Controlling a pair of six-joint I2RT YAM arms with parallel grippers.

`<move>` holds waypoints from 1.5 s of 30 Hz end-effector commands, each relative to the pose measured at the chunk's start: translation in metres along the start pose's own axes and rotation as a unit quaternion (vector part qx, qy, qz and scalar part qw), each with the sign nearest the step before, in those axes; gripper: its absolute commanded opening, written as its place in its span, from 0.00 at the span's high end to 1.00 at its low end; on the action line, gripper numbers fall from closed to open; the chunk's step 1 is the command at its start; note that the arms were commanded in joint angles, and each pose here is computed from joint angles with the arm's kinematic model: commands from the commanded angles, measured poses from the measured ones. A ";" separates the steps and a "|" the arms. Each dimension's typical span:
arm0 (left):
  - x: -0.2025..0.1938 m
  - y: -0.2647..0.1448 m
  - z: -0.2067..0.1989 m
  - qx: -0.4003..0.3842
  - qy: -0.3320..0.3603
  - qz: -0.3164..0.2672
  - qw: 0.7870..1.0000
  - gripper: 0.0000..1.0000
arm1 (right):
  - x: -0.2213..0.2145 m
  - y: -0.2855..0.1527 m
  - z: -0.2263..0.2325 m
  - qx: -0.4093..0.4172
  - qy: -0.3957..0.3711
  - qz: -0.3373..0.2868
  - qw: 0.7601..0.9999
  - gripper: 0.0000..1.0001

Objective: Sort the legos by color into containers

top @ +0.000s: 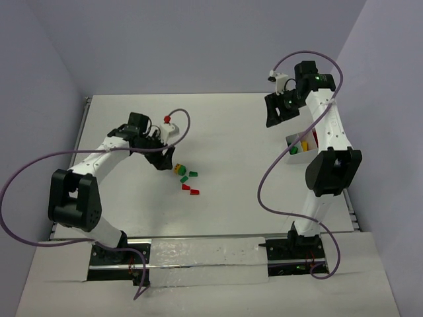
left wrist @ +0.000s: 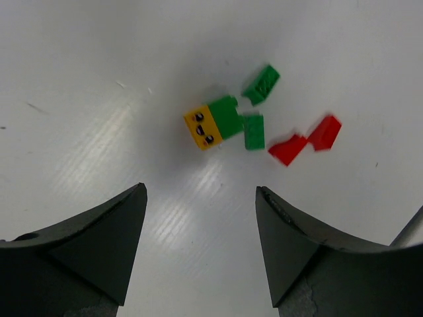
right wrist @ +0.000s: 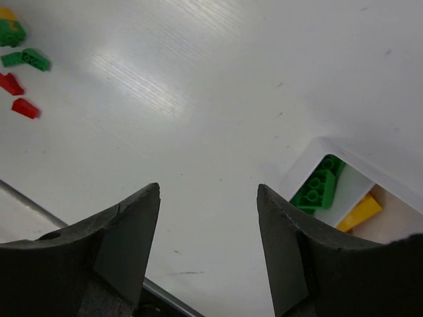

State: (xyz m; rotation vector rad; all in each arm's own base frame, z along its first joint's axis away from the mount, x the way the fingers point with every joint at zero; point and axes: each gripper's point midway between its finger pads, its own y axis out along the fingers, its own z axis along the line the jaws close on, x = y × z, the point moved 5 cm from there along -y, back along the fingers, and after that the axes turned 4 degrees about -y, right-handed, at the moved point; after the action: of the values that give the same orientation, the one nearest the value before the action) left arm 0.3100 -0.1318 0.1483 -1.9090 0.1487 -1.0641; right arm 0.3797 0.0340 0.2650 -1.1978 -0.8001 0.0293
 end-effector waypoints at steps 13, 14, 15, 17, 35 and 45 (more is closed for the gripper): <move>0.004 0.041 -0.005 -0.211 0.424 -0.075 0.878 0.25 | -0.010 0.015 0.029 0.071 0.011 -0.018 0.997 0.29; 0.006 0.044 -0.001 -0.207 0.430 -0.075 0.875 0.25 | -0.010 0.014 0.030 0.071 0.010 -0.018 0.997 0.29; 0.007 0.046 0.001 -0.206 0.435 -0.075 0.874 0.25 | -0.011 0.014 0.030 0.072 0.010 -0.018 0.997 0.29; 0.006 0.051 0.004 -0.217 0.437 -0.065 0.871 0.25 | -0.010 0.014 0.030 0.073 0.011 -0.015 0.997 0.29; -0.010 0.083 0.009 -0.235 0.429 -0.005 0.872 0.36 | -0.019 0.022 0.029 0.079 0.011 -0.003 0.997 0.28; -0.022 0.088 0.011 -0.234 0.433 0.020 0.871 0.45 | -0.019 0.020 0.032 0.083 0.010 -0.005 0.996 0.28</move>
State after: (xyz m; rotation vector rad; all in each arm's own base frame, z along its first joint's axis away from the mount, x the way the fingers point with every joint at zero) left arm 0.3311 -0.1618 0.0660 -1.6788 1.0077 -1.8947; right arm 0.3600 0.0556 0.2212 -1.0530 -0.6885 0.1017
